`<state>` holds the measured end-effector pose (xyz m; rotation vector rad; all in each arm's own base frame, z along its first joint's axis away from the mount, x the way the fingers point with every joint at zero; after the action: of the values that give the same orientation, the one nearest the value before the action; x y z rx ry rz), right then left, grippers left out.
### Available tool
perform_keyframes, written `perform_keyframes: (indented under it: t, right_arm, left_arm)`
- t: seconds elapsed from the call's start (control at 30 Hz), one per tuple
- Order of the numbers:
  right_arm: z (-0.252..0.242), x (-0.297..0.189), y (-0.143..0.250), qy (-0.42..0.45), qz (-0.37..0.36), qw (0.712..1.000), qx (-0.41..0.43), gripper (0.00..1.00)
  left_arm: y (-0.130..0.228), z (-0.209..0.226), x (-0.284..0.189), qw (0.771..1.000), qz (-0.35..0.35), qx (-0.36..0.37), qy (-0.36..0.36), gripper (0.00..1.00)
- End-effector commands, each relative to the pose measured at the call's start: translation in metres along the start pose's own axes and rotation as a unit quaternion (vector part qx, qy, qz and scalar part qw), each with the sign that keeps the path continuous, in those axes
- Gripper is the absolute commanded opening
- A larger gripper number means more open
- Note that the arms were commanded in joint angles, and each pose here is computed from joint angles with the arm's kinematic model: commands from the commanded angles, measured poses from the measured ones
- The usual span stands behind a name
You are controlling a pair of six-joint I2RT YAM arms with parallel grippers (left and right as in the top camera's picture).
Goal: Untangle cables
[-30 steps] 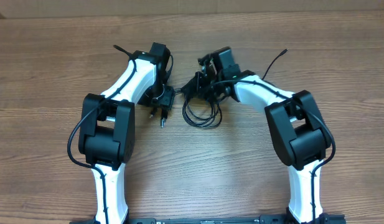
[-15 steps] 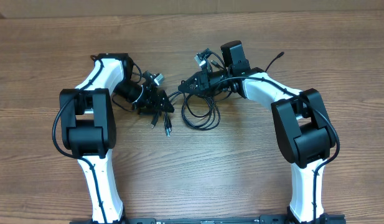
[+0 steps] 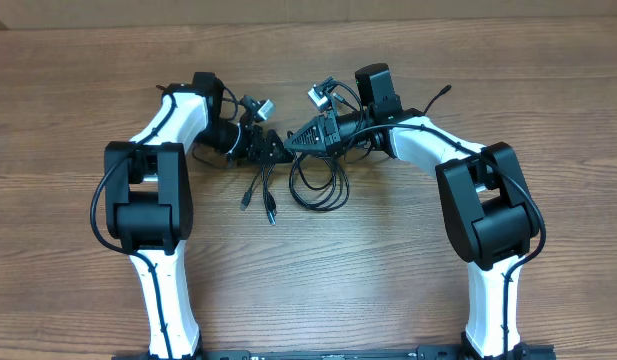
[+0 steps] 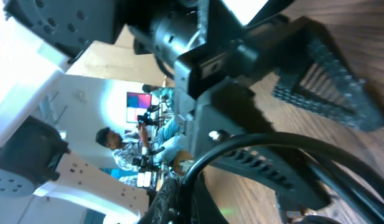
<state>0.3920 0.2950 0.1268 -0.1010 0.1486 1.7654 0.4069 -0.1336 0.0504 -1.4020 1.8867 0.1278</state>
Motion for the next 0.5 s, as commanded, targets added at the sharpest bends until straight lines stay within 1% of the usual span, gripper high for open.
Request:
perform_keyframes:
  t: [0.0, 0.1, 0.23, 0.3, 0.4, 0.43, 0.47]
  right_arm:
    - [0.003, -0.001, 0.008, -0.027, 0.029, 0.999, 0.002, 0.04]
    - [0.003, -0.001, 0.008, -0.027, 0.030, 0.999, 0.003, 0.04]
    - [0.003, -0.002, 0.008, -0.027, 0.029, 0.999, 0.013, 0.04]
    - [0.003, -0.003, 0.007, -0.027, 0.028, 0.999, 0.015, 0.04]
    - [0.003, -0.003, 0.007, -0.026, 0.028, 0.999, 0.028, 0.04]
    - [0.003, -0.003, 0.007, -0.026, 0.028, 0.999, 0.027, 0.04]
    - [0.004, -0.003, 0.007, -0.027, 0.028, 0.999, 0.026, 0.04]
  left_arm:
    - [-0.006, -0.013, 0.005, 0.999, -0.007, 0.010, 0.034, 0.75]
    - [-0.002, -0.024, 0.004, 0.996, -0.009, 0.056, 0.062, 0.81]
    - [0.004, -0.028, 0.001, 0.993, -0.005, 0.089, 0.074, 0.80]
    - [0.004, -0.030, -0.001, 0.992, -0.013, 0.097, 0.082, 0.75]
    - [0.001, -0.040, -0.004, 0.986, -0.038, 0.118, 0.112, 0.69]
    - [0.000, -0.043, -0.002, 0.984, -0.041, 0.125, 0.118, 0.61]
    - [-0.001, -0.045, 0.000, 0.984, -0.040, 0.129, 0.118, 0.57]
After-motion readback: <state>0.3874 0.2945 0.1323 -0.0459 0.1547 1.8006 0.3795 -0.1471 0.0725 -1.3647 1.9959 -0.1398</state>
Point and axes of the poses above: each gripper's point midway between its finger pads, its own x axis out along the fingers, its own z axis along the line the jaws close on, y = z × x, the point moved 3 cm from there along -x, back along the fingers, and after that the axes turned 15 degrees about x, right-handed, at the moved point
